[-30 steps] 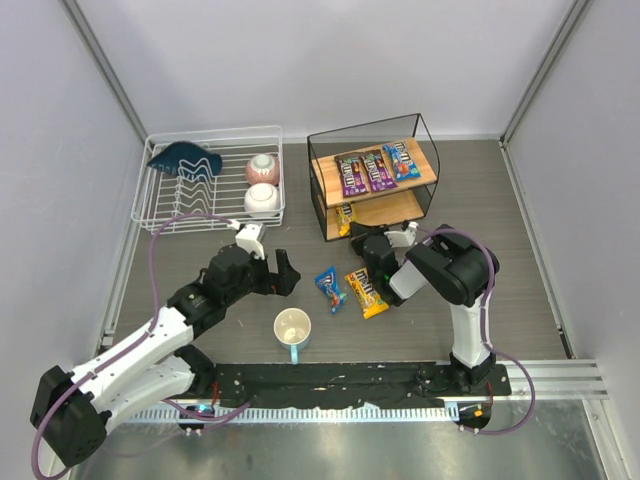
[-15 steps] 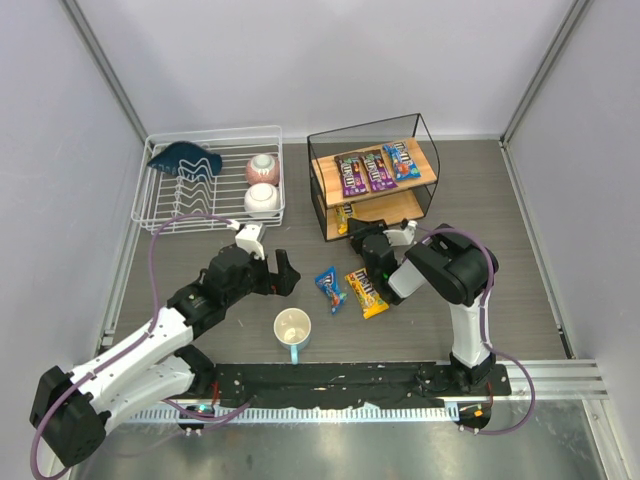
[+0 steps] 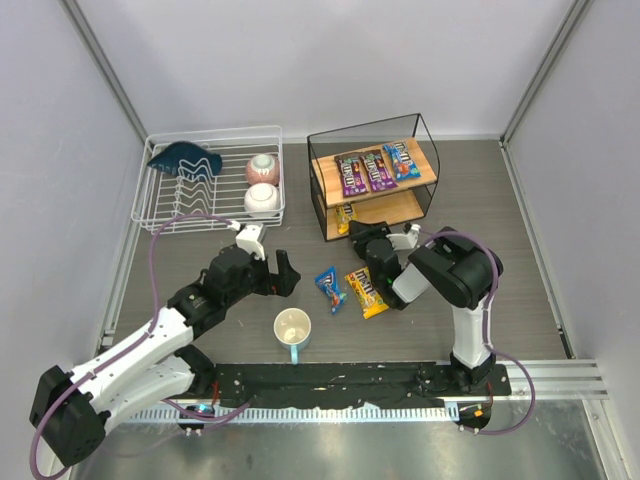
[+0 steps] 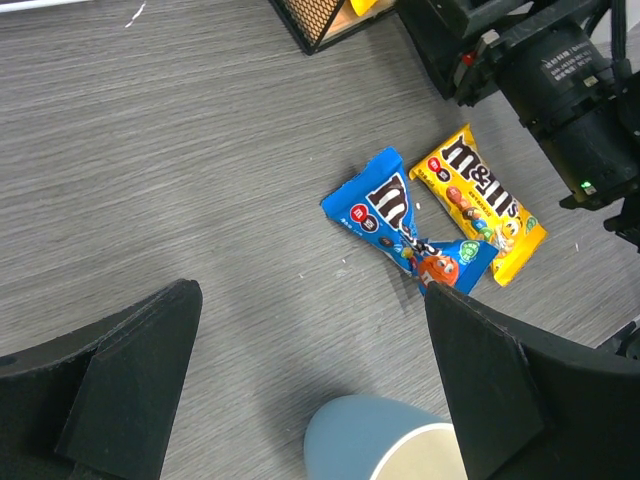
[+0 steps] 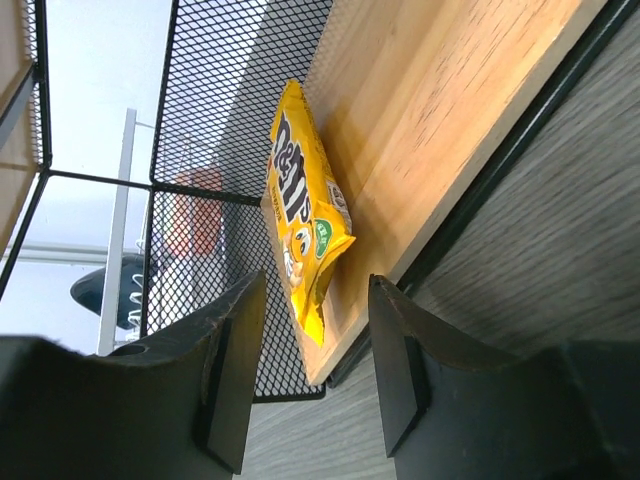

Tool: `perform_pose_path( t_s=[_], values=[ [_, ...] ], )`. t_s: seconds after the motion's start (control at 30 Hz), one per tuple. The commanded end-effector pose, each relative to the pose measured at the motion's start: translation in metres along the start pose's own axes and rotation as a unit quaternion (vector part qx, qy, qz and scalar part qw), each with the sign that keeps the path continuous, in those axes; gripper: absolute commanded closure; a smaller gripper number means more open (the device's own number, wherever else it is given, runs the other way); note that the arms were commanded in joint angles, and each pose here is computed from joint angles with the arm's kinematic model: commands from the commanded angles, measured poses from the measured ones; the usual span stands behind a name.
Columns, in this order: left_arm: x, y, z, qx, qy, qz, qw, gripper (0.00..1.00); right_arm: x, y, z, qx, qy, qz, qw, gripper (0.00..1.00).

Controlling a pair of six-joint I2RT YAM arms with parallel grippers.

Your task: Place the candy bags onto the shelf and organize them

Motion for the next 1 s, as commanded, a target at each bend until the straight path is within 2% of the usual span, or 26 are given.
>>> perform_pose_path(
  t_s=[0.0,0.3,0.53,0.57,0.7,0.73,0.83,0.97],
  values=[
    [0.002,-0.001,-0.004,-0.004,-0.012,0.000,1.000,0.00,0.012,0.017,-0.021,-0.006,-0.032,-0.024,0.999,0.48],
    [0.002,-0.002,-0.004,-0.005,-0.011,-0.002,1.000,0.00,0.054,0.003,-0.045,0.005,-0.024,-0.014,1.000,0.47],
    [0.002,-0.001,-0.004,-0.004,-0.008,-0.006,1.000,0.01,0.097,-0.037,-0.055,0.059,0.024,0.054,0.997,0.44],
    [0.002,-0.002,-0.004,-0.004,-0.009,-0.006,1.000,0.00,0.102,-0.041,-0.057,0.062,0.025,0.059,0.996,0.41],
    [0.003,-0.001,-0.005,-0.005,-0.012,-0.008,1.000,0.00,0.125,-0.061,-0.067,0.084,0.037,0.101,0.991,0.11],
    [0.004,-0.001,-0.006,-0.005,-0.014,-0.008,1.000,0.00,0.133,-0.066,-0.071,0.089,0.041,0.116,0.988,0.00],
    [0.004,-0.001,-0.006,-0.005,-0.015,-0.010,1.000,0.00,0.147,-0.077,-0.079,0.097,0.039,0.131,0.986,0.00],
    [0.004,-0.001,-0.006,-0.005,-0.016,-0.011,1.000,0.00,0.162,-0.065,-0.096,0.093,0.030,0.105,0.990,0.00]
  ],
)
Point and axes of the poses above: each gripper's point midway between its finger pads, its own x axis back along the fingers, its own y axis along the line the jaws close on, z = x × y, the point moved 5 cm from there along x, back along the fingers, and after that the axes turned 8 degrees about x, right-handed, at the moved point
